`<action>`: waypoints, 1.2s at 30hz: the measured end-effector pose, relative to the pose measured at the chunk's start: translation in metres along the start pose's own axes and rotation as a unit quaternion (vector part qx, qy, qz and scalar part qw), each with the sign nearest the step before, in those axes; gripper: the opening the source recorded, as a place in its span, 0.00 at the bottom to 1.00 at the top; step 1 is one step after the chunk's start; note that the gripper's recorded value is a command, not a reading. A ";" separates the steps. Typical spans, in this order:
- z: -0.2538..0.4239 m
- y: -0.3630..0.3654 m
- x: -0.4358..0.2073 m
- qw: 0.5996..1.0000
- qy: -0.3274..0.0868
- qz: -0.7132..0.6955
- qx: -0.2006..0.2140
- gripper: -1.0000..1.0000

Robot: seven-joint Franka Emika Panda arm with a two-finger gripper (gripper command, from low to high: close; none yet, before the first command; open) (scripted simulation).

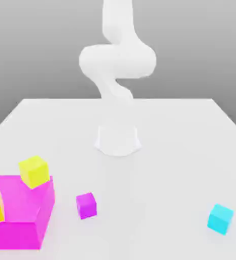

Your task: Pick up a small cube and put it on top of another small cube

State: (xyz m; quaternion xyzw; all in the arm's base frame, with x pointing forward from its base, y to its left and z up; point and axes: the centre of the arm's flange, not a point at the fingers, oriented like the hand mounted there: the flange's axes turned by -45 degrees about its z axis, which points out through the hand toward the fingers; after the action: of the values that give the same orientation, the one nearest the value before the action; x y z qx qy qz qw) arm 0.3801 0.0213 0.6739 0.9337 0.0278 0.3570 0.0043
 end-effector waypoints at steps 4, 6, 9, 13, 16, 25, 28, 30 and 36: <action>0.080 -0.039 -0.009 0.997 -0.056 -0.060 0.014 0.50; 0.117 -0.059 -0.019 0.992 -0.082 -0.089 0.023 0.50; 0.170 -0.090 -0.041 0.983 -0.121 -0.134 0.037 0.50; 0.233 -0.133 -0.082 0.964 -0.170 -0.194 0.060 0.50; 0.274 -0.164 -0.121 0.946 -0.206 -0.238 0.079 0.50; 0.361 -0.247 -0.272 0.868 -0.305 -0.364 0.148 0.50; 0.386 -0.257 -0.309 0.855 -0.317 -0.379 0.158 0.50; 0.404 -0.259 -0.327 0.853 -0.319 -0.380 0.160 0.50; 0.413 -0.259 -0.336 0.853 -0.319 -0.381 0.159 0.00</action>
State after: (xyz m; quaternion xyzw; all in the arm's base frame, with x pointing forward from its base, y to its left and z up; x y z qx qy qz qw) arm 0.3929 0.2663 0.1349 0.9005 0.4349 0.0004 -0.0003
